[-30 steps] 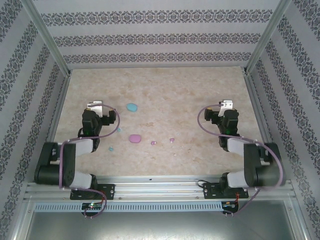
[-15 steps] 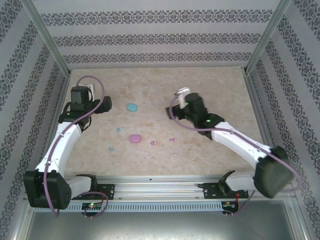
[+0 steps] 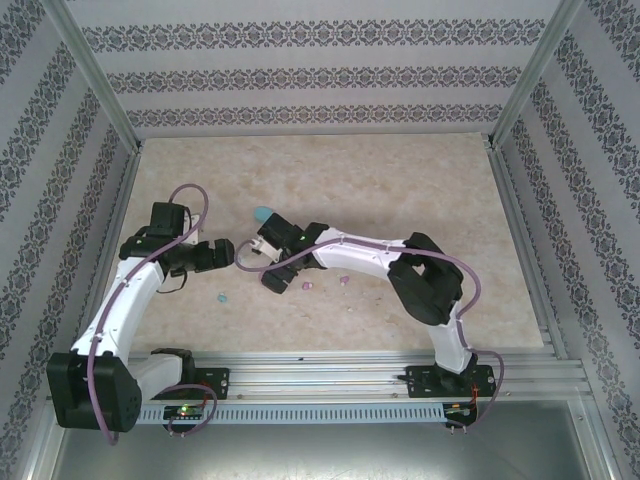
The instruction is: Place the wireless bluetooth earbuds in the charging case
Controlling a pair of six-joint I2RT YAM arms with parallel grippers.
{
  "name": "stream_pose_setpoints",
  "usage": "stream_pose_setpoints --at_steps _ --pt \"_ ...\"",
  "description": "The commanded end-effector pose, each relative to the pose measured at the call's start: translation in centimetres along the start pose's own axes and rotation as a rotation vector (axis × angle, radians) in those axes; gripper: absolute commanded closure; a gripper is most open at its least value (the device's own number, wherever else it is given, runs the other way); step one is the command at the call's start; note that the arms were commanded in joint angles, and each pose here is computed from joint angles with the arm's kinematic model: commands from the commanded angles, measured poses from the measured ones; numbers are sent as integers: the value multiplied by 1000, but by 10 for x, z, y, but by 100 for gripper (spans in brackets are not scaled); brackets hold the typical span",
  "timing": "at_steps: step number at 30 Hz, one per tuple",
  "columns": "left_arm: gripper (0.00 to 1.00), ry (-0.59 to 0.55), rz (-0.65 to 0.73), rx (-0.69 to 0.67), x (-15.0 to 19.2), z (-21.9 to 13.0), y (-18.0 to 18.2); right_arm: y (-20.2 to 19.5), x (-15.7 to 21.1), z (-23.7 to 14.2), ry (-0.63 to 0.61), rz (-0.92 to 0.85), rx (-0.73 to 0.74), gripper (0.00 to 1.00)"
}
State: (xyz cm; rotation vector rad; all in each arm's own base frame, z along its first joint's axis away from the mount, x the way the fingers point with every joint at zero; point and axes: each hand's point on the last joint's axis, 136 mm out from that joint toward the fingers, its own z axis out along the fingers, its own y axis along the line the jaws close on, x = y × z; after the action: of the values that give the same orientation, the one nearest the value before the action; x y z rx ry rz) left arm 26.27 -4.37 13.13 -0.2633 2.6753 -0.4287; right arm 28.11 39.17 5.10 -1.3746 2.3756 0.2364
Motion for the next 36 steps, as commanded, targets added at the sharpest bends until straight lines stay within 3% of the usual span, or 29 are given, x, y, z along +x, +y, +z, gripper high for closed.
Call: stream_pose_setpoints --at_steps 1,16,29,36 --pt "0 4 -44 94 0 6 -13 2 -1 -4 25 -74 -32 8" --pt "0 -5 -105 34 -4 24 2 10 -13 26 40 -163 -110 8" --pt "0 1 -113 19 -7 25 3 15 -1 36 77 -167 -195 15" --pt "2 15 -111 29 -8 29 2 20 -3 38 90 -129 -248 31"
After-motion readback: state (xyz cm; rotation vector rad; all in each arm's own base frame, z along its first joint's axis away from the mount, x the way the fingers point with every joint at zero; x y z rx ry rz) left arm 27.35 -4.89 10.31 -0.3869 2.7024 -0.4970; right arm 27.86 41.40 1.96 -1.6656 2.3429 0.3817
